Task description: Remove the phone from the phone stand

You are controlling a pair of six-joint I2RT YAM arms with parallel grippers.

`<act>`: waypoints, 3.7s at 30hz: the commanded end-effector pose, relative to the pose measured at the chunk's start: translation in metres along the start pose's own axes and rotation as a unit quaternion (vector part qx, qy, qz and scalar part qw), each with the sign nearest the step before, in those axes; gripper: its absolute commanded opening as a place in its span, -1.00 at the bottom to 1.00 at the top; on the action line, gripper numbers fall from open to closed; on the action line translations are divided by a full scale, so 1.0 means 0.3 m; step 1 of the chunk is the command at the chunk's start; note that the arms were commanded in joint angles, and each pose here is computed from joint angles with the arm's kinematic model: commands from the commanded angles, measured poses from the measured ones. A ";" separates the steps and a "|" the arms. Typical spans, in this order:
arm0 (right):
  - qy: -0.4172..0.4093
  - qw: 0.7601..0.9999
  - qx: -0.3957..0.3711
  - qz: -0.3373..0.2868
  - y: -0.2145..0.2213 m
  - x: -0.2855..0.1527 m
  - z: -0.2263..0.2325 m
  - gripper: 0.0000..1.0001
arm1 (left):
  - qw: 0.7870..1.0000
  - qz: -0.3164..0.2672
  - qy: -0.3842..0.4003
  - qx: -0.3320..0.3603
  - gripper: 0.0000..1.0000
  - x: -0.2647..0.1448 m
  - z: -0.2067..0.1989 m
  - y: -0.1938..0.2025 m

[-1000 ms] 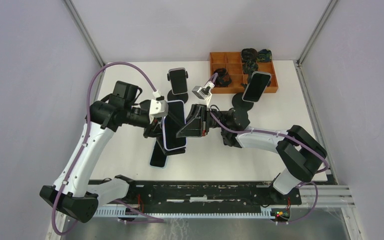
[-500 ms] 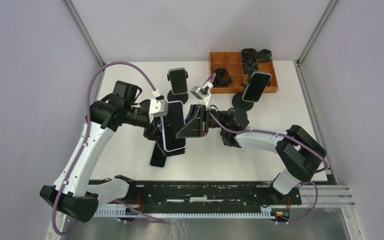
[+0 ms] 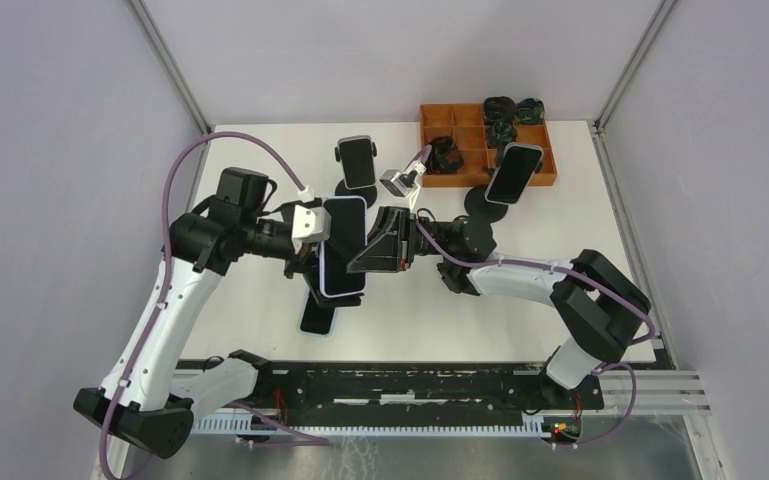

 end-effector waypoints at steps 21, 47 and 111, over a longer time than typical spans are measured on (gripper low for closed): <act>0.010 0.983 -0.152 -0.100 -0.167 -0.021 0.090 0.15 | 0.995 0.044 -0.012 0.087 -0.96 -0.056 -0.012 -0.015; 0.083 0.972 -0.168 -0.140 -0.301 -0.091 0.081 -1.00 | 0.995 0.070 -0.049 0.049 -0.96 -0.043 0.065 0.027; 0.430 0.895 0.022 0.117 0.255 -0.359 -0.913 -0.40 | 0.983 0.107 -0.073 0.127 -0.96 -0.096 0.024 0.078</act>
Point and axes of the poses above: each gripper's point midway between its finger pads, its own x axis out along the fingers, its own z axis along the line the jaws close on, y = z × x, the point moved 1 cm from there along -x, back along the fingers, and after that the axes turned 4 degrees about -x, right-handed, at the moved point
